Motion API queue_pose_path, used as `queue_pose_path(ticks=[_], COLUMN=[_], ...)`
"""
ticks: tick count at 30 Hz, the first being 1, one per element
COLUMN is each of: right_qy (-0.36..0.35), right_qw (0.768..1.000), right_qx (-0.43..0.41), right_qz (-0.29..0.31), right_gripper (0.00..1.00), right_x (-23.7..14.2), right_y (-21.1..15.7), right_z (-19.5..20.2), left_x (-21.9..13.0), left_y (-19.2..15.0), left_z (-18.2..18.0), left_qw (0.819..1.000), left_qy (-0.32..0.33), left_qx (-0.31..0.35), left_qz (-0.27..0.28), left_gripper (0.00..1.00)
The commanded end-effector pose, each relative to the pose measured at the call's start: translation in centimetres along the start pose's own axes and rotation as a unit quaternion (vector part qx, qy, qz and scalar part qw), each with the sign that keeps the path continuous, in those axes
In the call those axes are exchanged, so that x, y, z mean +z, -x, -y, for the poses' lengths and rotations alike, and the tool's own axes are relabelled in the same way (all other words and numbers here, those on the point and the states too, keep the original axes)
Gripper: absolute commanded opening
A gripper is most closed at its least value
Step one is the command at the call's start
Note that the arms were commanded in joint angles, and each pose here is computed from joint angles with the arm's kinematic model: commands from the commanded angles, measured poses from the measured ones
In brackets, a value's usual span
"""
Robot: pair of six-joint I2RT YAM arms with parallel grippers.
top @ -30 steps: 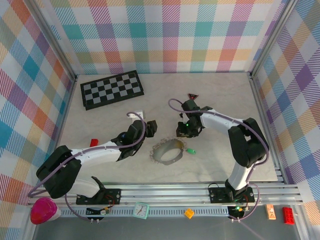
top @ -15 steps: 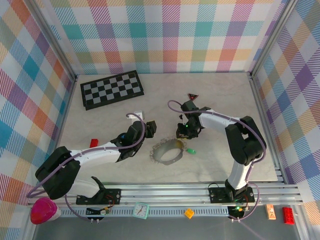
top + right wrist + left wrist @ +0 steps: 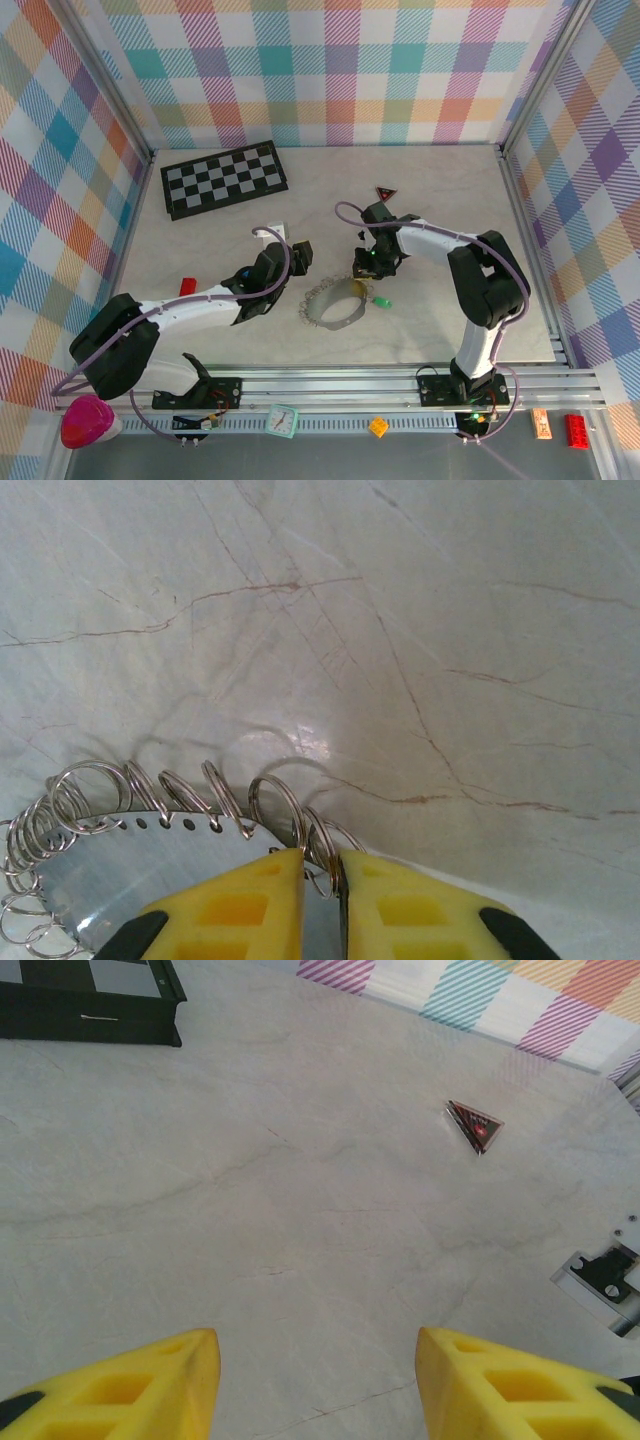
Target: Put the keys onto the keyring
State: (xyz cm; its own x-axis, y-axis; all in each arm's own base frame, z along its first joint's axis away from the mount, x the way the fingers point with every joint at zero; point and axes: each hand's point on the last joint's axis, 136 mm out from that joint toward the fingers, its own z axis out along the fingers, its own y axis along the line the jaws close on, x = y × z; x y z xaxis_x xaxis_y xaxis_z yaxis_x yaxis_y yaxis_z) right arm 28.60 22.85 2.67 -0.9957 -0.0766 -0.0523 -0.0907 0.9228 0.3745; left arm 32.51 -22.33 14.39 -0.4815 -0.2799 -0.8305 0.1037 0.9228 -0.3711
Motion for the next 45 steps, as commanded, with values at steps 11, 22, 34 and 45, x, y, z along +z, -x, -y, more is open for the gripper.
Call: queue_pose_path(ticks=[11, 22, 34, 45], right_qy=[0.002, -0.004, 0.029, 0.109], right_qw=[1.000, 0.979, 0.892, 0.814], right_qx=[-0.013, -0.178, -0.396, -0.510], right_qz=[0.009, 0.099, 0.214, 0.257], right_gripper=[0.00, 0.00, 0.00, 0.00], right_x=[-1.1, -6.0, -11.5, -13.5], right_y=[0.5, 1.5, 1.7, 0.0], right_z=[-0.6, -2.9, -7.3, -11.0], left_x=[-1.2, -3.0, -5.0, -3.8], left_y=[1.3, 3.7, 6.9, 5.5], left_z=[0.3, 0.0, 1.2, 5.8], left_qw=[1.000, 0.997, 0.968, 0.871], left_qy=[-0.003, 0.010, -0.075, -0.303], left_qx=[-0.009, 0.050, 0.230, 0.387], left_qz=[0.028, 0.056, 0.061, 0.004], left_gripper=[0.53, 0.54, 0.54, 0.45])
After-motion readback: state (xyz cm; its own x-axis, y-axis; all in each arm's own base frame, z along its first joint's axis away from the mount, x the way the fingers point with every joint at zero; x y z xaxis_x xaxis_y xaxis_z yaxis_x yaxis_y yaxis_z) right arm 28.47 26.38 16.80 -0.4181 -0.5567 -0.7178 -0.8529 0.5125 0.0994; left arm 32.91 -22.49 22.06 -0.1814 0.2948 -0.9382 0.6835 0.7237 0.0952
